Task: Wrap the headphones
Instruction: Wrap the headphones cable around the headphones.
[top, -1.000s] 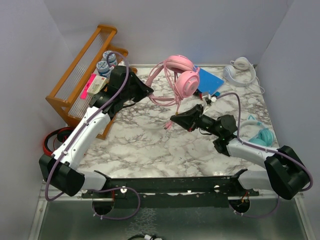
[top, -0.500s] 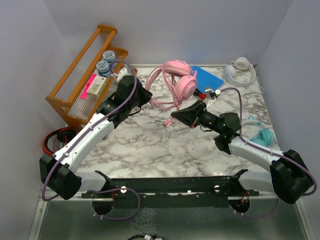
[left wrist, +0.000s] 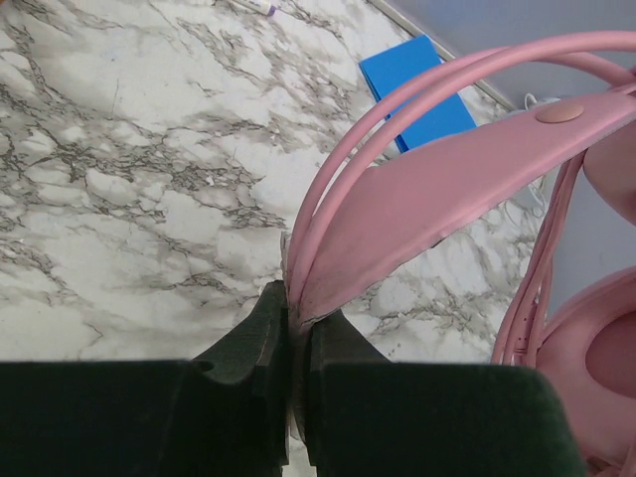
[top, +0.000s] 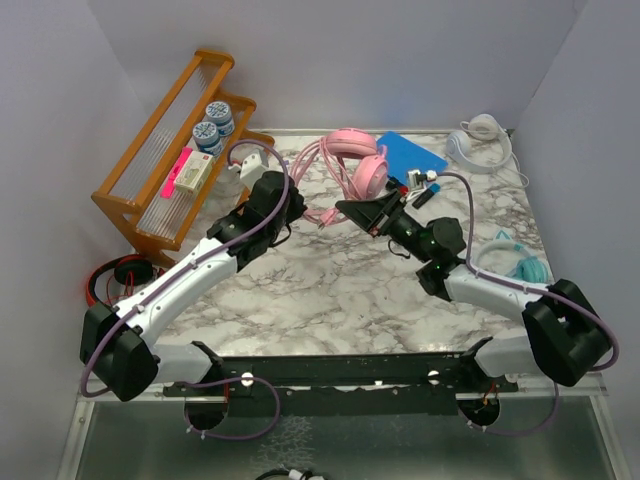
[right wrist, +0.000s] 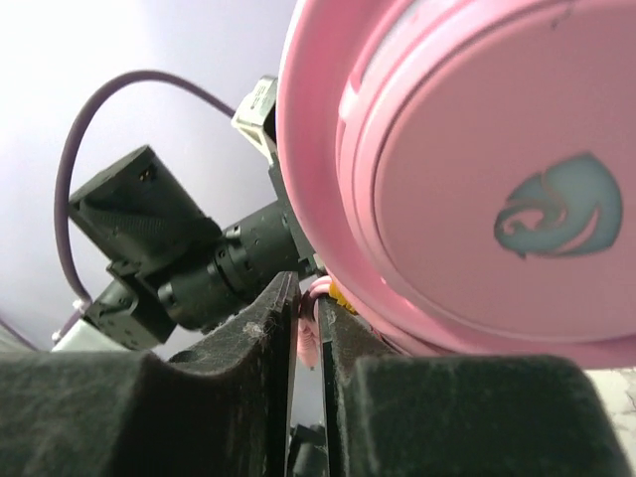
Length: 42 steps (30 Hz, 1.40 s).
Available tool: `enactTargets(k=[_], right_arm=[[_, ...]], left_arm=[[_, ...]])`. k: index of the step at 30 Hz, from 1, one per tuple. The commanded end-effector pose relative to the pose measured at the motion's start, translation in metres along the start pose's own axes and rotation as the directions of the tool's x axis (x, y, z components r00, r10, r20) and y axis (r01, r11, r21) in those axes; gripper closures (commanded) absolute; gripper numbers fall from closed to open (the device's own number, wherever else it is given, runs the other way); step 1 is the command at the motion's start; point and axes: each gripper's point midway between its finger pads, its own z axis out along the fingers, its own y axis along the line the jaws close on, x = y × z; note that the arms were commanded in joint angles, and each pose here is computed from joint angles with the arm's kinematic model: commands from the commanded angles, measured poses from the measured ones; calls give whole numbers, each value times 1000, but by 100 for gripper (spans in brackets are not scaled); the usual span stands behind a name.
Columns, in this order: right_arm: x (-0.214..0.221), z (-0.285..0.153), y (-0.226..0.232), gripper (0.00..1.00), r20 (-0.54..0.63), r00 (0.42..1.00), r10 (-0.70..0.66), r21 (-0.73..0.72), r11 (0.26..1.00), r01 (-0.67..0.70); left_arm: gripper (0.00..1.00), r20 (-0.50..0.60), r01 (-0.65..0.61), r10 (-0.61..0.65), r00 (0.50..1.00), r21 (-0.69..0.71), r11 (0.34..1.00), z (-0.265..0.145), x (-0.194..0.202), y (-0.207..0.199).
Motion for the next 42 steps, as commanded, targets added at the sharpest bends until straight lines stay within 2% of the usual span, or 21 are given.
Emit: enactTargets(k=[1, 3, 5, 9, 19, 23, 30, 32, 36, 42], right_arm=[[-31, 18, 6, 78, 177, 984, 33, 33, 999, -39], [-33, 19, -11, 78, 218, 975, 50, 134, 988, -81], [-34, 17, -30, 73, 287, 957, 52, 262, 956, -130], [-32, 14, -49, 70, 327, 945, 7, 434, 887, -157], [-23, 4, -80, 70, 323, 946, -1, 600, 773, -204], [-15, 3, -88, 71, 261, 965, -14, 674, 718, -172], [-10, 5, -83, 71, 189, 981, -48, 666, 740, -92], [-10, 9, -72, 71, 145, 986, -83, 632, 775, -27], [-6, 21, -34, 70, 32, 982, -186, 451, 879, 152], [14, 20, 0, 66, -118, 947, -298, 252, 914, 318]], left_arm=[[100, 36, 38, -43, 998, 125, 991, -15, -5, -38], [100, 32, 33, -37, 999, 125, 992, -17, -2, -38], [100, 24, 32, -35, 999, 125, 992, -17, 2, -38], [100, -16, 46, -44, 999, 133, 990, -19, 11, -39], [100, -10, 55, -54, 998, 96, 994, -25, 6, -32], [100, -36, 39, -37, 999, 62, 997, -25, 10, -28], [100, -148, 1, 5, 989, 40, 999, -19, 29, -27], [100, -164, -5, 9, 986, 23, 1000, -16, 34, -21], [100, -170, -1, -1, 985, -10, 1000, -8, 34, -5], [100, -145, -33, 31, 989, -12, 999, -8, 24, 1]])
